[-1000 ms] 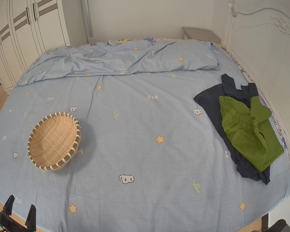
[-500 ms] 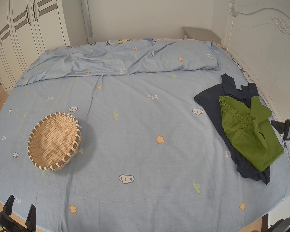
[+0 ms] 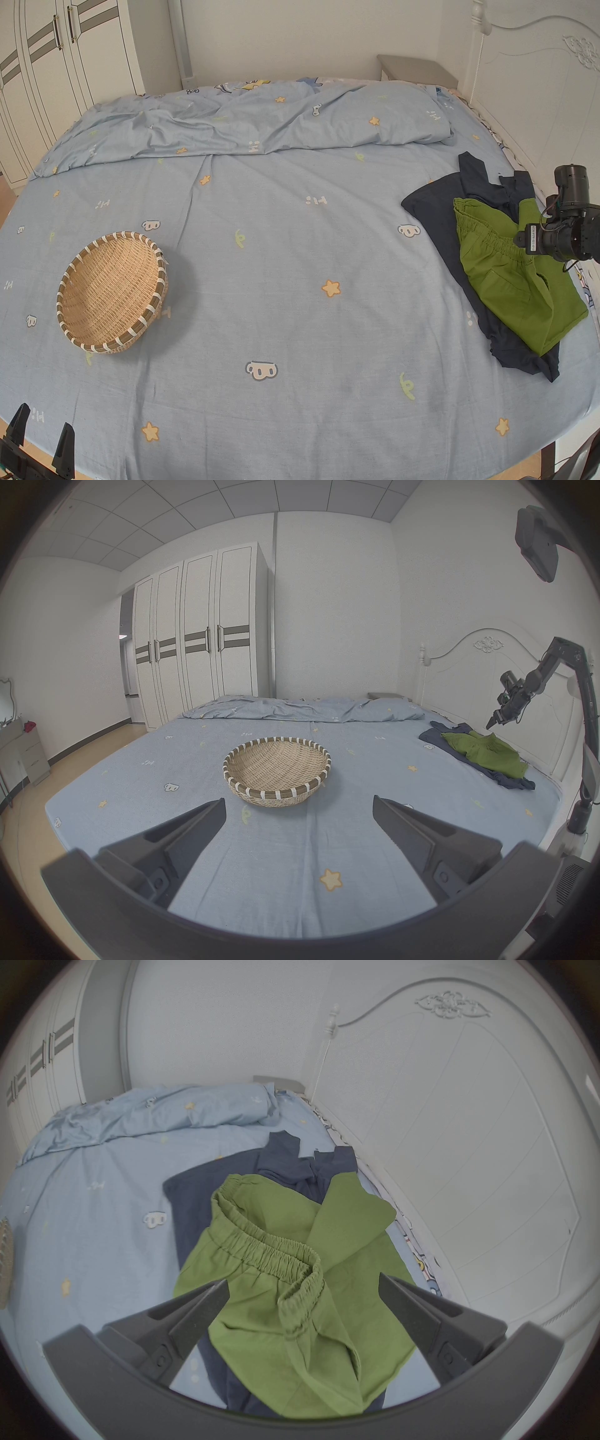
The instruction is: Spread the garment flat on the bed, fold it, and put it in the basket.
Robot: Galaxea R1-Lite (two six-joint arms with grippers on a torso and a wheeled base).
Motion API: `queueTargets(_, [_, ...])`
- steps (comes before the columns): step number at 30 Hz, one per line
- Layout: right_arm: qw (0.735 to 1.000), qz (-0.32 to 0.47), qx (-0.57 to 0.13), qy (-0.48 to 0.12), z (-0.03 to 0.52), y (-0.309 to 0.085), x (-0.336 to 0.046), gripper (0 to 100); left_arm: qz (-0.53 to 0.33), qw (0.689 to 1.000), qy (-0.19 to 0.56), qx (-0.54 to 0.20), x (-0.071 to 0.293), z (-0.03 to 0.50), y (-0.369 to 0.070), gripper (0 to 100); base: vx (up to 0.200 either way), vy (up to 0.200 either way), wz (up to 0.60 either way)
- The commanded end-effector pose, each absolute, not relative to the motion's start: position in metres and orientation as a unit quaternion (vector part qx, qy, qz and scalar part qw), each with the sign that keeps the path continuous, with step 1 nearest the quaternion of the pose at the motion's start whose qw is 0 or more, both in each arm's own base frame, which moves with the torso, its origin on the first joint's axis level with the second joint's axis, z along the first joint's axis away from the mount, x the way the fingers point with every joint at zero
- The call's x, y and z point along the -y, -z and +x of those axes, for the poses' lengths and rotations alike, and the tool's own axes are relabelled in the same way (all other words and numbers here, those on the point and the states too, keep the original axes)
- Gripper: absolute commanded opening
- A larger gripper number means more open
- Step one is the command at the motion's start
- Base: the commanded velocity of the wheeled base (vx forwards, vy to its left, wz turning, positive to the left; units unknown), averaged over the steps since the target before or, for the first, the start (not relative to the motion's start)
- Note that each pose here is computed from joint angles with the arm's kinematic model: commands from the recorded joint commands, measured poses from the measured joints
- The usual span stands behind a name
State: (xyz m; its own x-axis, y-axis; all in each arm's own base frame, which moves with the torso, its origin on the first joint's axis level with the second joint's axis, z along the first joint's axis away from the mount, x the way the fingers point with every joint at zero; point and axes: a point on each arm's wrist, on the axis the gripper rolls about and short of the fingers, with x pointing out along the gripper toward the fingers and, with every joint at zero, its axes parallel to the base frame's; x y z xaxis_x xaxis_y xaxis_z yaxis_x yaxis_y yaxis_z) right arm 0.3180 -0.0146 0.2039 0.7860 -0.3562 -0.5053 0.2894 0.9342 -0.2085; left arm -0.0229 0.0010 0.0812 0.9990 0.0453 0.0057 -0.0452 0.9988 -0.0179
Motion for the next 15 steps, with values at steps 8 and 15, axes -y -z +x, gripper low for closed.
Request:
queueTargets(8, [0.930,-0.063,-0.311,0.185,0.3454,-0.1732,0.0253,100,-0.009,1.000,-0.023,0.000,-0.0010,-0.0225,-0.0761,100,0.000,0.000,0.00])
queueTargets(15, [0.928,-0.064,-0.318,0.186,0.3456,-0.1709,0.0264,0,-0.009,1.000,-0.023,-0.001,-0.0010,-0.0224,-0.0761,100,0.000,0.000,0.00])
